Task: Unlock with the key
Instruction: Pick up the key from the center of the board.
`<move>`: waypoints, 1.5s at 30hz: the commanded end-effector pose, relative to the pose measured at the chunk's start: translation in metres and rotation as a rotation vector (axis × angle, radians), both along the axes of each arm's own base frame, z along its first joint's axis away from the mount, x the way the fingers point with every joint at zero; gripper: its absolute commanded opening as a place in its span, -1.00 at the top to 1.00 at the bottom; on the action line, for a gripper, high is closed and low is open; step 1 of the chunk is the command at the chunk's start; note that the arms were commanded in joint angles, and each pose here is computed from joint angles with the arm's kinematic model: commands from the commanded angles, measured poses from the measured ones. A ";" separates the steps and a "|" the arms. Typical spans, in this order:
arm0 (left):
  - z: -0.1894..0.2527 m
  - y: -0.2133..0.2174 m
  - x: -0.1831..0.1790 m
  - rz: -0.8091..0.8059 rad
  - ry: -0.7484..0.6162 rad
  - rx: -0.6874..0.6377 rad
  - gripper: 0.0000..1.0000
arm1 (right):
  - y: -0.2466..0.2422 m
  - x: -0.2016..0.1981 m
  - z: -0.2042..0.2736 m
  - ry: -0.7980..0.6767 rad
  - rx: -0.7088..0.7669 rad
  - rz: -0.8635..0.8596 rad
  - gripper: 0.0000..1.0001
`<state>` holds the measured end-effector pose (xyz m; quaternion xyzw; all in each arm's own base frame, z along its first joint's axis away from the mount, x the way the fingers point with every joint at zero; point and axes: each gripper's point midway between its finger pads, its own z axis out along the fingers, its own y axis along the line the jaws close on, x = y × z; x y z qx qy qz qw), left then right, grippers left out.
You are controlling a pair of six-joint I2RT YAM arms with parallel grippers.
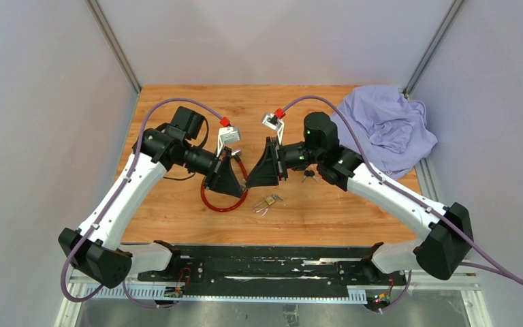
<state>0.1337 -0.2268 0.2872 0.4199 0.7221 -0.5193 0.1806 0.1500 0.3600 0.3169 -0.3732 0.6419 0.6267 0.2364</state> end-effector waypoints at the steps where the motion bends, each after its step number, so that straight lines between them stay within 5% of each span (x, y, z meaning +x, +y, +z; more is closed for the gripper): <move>1: 0.001 -0.001 -0.011 -0.028 0.047 -0.021 0.99 | 0.003 -0.005 0.011 -0.032 0.038 0.044 0.26; 14: -0.001 -0.002 -0.011 -0.034 0.048 -0.020 0.99 | 0.011 -0.014 0.005 0.003 0.018 0.100 0.49; 19: -0.002 -0.002 -0.008 -0.028 0.045 -0.010 0.99 | 0.010 -0.019 0.003 0.023 0.013 0.122 0.99; 28: -0.014 -0.002 0.004 -0.011 0.058 0.051 0.99 | 0.001 -0.036 -0.009 0.081 -0.030 0.224 0.99; 45: -0.026 0.002 0.017 -0.035 0.040 0.142 0.99 | 0.000 -0.025 -0.027 0.087 -0.091 0.135 0.99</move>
